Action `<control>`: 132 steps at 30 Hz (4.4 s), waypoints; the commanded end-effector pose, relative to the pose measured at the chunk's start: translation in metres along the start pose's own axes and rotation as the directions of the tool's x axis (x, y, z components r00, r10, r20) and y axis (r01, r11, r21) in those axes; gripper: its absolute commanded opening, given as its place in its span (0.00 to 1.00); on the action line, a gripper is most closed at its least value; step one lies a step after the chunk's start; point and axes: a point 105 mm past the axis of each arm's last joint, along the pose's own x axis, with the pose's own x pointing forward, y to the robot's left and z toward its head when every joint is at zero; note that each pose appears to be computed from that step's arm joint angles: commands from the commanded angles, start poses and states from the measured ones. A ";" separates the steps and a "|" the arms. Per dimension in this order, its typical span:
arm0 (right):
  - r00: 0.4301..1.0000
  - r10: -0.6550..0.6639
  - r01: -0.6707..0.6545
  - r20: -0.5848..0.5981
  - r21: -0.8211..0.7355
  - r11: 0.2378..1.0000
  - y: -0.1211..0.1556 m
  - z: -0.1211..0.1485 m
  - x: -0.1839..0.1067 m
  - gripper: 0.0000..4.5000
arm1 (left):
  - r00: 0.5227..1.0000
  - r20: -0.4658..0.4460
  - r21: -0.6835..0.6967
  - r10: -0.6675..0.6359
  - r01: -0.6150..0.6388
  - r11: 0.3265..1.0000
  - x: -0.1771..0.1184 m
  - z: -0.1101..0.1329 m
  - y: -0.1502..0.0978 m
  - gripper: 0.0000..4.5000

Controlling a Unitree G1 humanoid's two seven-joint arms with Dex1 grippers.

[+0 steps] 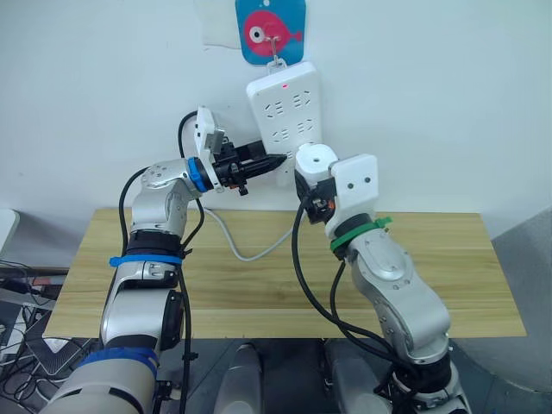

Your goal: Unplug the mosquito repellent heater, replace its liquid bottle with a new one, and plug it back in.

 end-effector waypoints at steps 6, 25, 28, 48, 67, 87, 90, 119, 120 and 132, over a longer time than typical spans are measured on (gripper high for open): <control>0.999 -0.041 0.042 0.033 -0.038 0.998 -0.008 -0.002 0.013 0.65 | 0.996 0.048 0.029 -0.078 0.077 0.997 0.012 0.015 -0.011 0.29; 0.999 -0.010 0.011 0.048 -0.027 1.000 -0.012 0.000 0.010 0.73 | 0.997 0.051 0.058 -0.062 0.059 0.997 0.011 0.016 -0.010 0.29; 0.999 -0.015 0.016 0.042 -0.030 0.999 -0.015 0.000 0.005 0.95 | 0.997 0.052 0.061 -0.057 0.054 0.997 0.010 0.016 -0.008 0.29; 0.972 0.230 -0.225 -0.057 0.075 0.971 -0.015 0.009 -0.066 1.00 | 0.998 0.036 0.051 -0.045 0.043 0.998 0.011 0.009 -0.002 0.29; 0.897 0.434 -0.435 -0.086 0.002 0.900 -0.024 0.011 -0.075 0.72 | 0.996 -0.085 0.071 0.008 -0.002 0.997 -0.067 0.019 -0.021 1.00; 0.917 0.398 -0.399 -0.018 -0.013 0.917 -0.008 0.003 -0.045 0.01 | 1.000 -0.006 0.065 -0.006 0.006 0.998 -0.076 0.011 -0.131 1.00; 0.922 0.387 -0.388 -0.017 -0.015 0.922 -0.009 0.002 -0.044 0.01 | 1.000 -0.001 0.069 -0.012 0.012 0.998 -0.073 0.010 -0.130 1.00; 0.960 0.280 -0.281 -0.026 -0.074 0.957 -0.019 -0.003 -0.034 0.01 | 1.000 0.018 0.053 -0.019 0.018 0.998 -0.064 0.008 -0.133 1.00; 0.961 0.275 -0.276 -0.024 -0.066 0.959 -0.020 -0.003 -0.034 0.01 | 1.000 0.018 0.054 -0.019 0.018 0.998 -0.064 0.008 -0.133 1.00; 0.980 0.199 -0.197 -0.030 0.049 0.979 -0.032 -0.003 -0.026 0.01 | 0.999 0.022 0.051 -0.026 0.025 0.998 -0.062 0.007 -0.134 1.00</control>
